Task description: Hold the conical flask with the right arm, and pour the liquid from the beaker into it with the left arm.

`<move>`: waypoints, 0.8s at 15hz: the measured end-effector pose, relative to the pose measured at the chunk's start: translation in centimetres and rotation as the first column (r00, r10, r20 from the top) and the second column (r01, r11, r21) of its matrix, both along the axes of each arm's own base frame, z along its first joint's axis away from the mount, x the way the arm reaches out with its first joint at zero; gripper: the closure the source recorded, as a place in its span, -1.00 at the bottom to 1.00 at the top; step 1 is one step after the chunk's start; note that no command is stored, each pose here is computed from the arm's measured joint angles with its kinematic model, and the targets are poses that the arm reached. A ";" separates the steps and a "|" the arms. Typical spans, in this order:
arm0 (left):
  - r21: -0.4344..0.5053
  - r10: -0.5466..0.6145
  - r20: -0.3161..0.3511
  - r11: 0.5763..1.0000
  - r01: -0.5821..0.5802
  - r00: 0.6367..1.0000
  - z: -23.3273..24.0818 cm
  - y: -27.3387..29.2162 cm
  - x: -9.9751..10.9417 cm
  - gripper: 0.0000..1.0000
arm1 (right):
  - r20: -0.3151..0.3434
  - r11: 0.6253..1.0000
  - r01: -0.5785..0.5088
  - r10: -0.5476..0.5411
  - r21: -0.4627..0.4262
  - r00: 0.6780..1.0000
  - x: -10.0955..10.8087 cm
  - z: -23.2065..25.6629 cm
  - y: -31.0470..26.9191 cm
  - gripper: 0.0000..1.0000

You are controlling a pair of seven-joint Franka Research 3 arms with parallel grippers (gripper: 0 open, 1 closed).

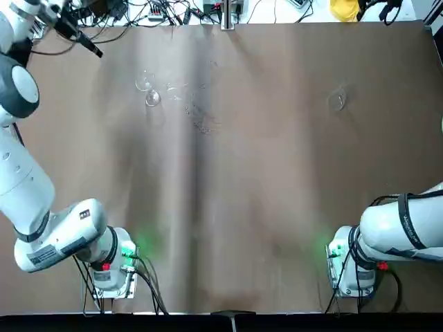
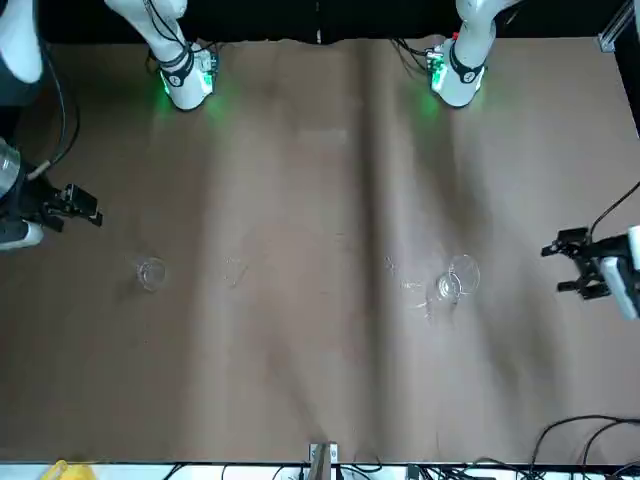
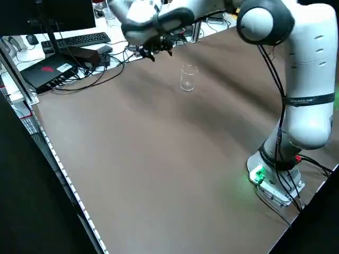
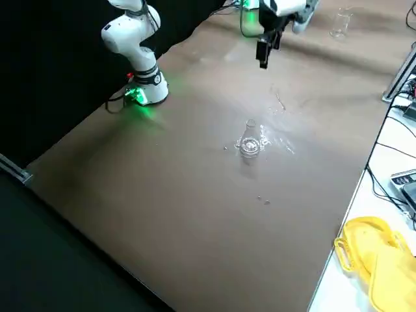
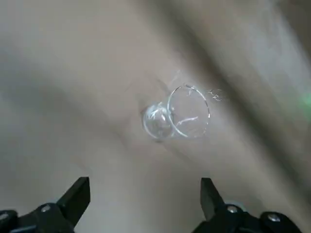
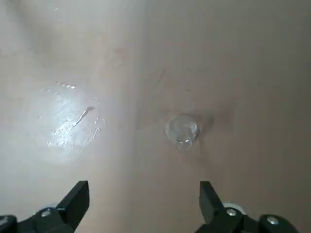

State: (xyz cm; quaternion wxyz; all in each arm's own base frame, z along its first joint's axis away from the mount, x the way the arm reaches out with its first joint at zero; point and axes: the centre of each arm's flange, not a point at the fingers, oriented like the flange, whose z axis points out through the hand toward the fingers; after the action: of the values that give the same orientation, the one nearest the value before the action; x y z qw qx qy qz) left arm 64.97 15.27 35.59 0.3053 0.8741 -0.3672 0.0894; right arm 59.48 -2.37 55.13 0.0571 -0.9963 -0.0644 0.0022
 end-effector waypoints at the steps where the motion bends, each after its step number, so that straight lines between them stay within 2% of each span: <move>1: -0.058 -0.037 0.046 0.998 0.040 0.998 -1.7 0.0 0.3 -1.00 | -0.001 0.999 -0.038 0.038 0.027 0.999 0.2 -0.6 -1.1 -1.00; 4: -0.200 -0.111 0.219 0.967 0.156 0.969 -6.4 1.3 0.3 -1.00 | 0.039 0.981 -0.160 0.156 0.108 0.987 0.1 -1.4 -5.3 -1.00; 7: -0.279 -0.139 0.419 0.921 0.273 0.897 -11.0 3.0 -0.1 -1.00 | 0.104 0.927 -0.300 0.284 0.225 0.953 -0.7 -2.1 -9.1 -1.00; 9: -0.306 -0.153 0.557 0.876 0.372 0.817 -14.7 3.3 -0.8 -1.00 | 0.153 0.868 -0.400 0.371 0.294 0.916 -1.1 -3.5 -10.8 -1.00; 10: -0.319 -0.149 0.614 0.852 0.416 0.775 -16.7 3.2 -1.2 -1.00 | 0.184 0.826 -0.466 0.429 0.318 0.885 -1.1 -4.5 -11.5 -1.00; 12: -0.356 -0.127 0.692 0.796 0.489 0.710 -20.8 2.2 -2.3 -1.00 | 0.266 0.708 -0.601 0.539 0.371 0.799 -1.2 -6.8 -12.5 -1.00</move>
State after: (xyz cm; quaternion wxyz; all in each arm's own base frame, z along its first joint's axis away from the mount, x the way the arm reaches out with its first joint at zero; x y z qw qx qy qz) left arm 62.68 17.45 14.78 0.3953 0.5980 -0.5566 0.4199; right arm 58.27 -14.84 48.34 0.2712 -0.8856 -0.3717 -0.0635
